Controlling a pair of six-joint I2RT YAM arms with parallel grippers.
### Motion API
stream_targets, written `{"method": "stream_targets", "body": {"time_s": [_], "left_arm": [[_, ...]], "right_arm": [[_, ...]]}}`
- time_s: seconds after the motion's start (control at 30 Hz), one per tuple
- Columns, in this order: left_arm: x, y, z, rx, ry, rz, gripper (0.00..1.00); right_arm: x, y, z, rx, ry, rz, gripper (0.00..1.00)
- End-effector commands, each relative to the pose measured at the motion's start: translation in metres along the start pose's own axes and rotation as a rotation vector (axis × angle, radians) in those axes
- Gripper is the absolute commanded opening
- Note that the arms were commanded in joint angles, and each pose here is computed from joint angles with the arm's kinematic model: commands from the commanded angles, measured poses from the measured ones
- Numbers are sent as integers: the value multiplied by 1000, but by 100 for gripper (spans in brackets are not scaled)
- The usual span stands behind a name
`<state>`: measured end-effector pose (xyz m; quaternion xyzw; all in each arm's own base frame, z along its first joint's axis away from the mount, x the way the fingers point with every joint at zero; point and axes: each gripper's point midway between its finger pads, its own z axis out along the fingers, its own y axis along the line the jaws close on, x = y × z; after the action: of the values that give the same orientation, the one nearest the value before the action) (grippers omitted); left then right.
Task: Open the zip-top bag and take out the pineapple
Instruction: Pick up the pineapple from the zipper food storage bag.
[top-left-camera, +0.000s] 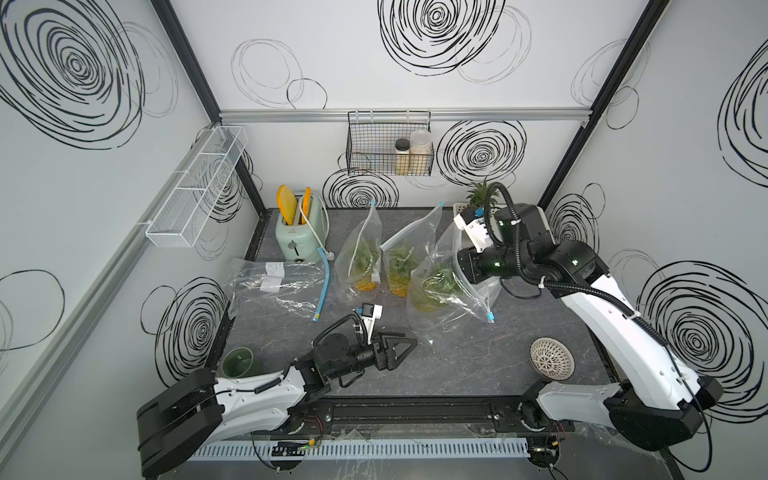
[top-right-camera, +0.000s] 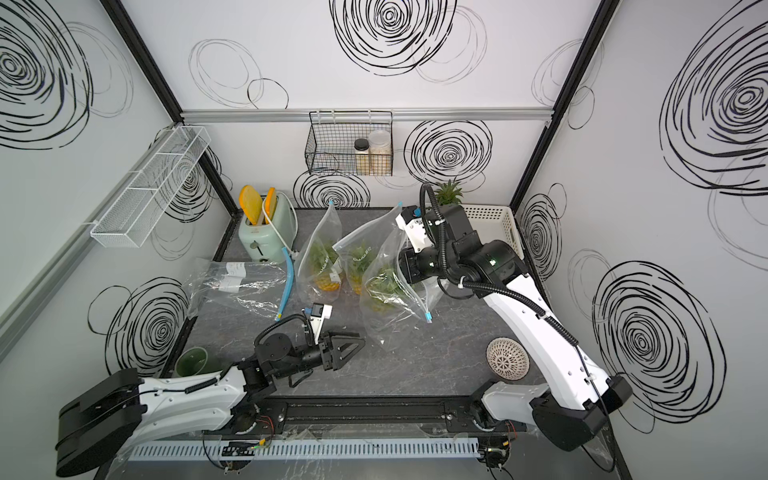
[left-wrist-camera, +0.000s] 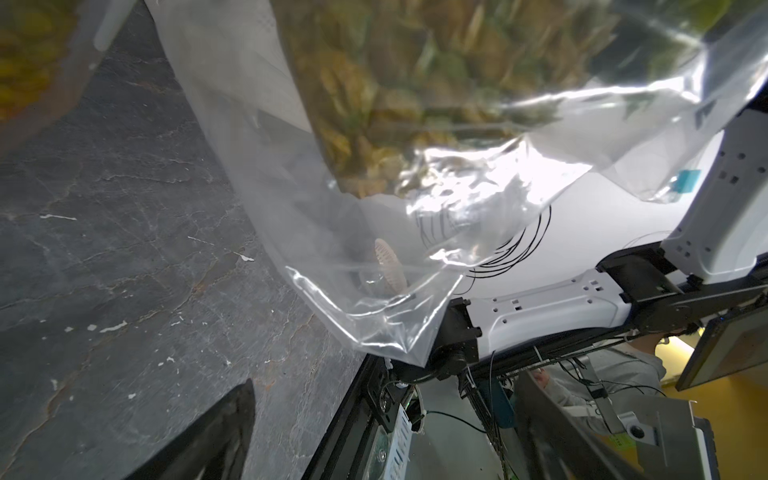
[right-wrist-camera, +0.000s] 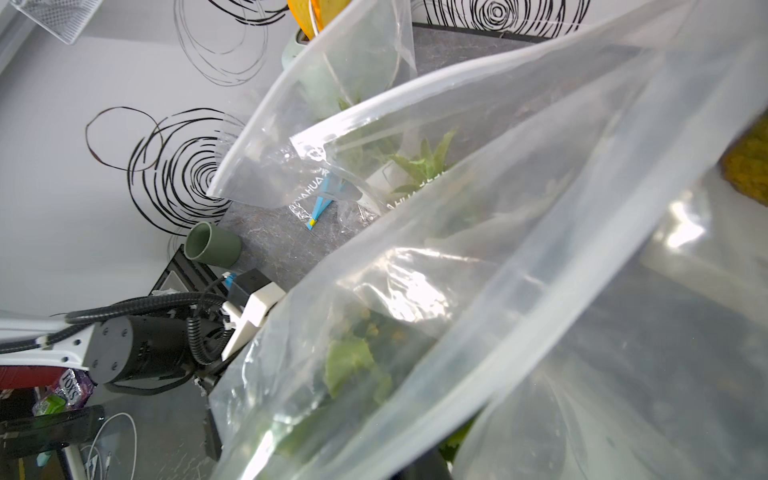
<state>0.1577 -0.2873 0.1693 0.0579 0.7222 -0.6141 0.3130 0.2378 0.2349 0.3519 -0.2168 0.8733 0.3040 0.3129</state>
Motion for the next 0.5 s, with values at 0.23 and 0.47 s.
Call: {"method": "stream_targets", "body": {"time_s": [0.23, 0.47], "left_arm": [[-32, -41, 29, 218, -115, -17, 96], [-38, -43, 45, 232, -122, -10, 55]], "right_arm": [[-17, 32, -22, -102, -85, -52, 0], [-14, 37, -22, -121, -88, -53, 0]]}}
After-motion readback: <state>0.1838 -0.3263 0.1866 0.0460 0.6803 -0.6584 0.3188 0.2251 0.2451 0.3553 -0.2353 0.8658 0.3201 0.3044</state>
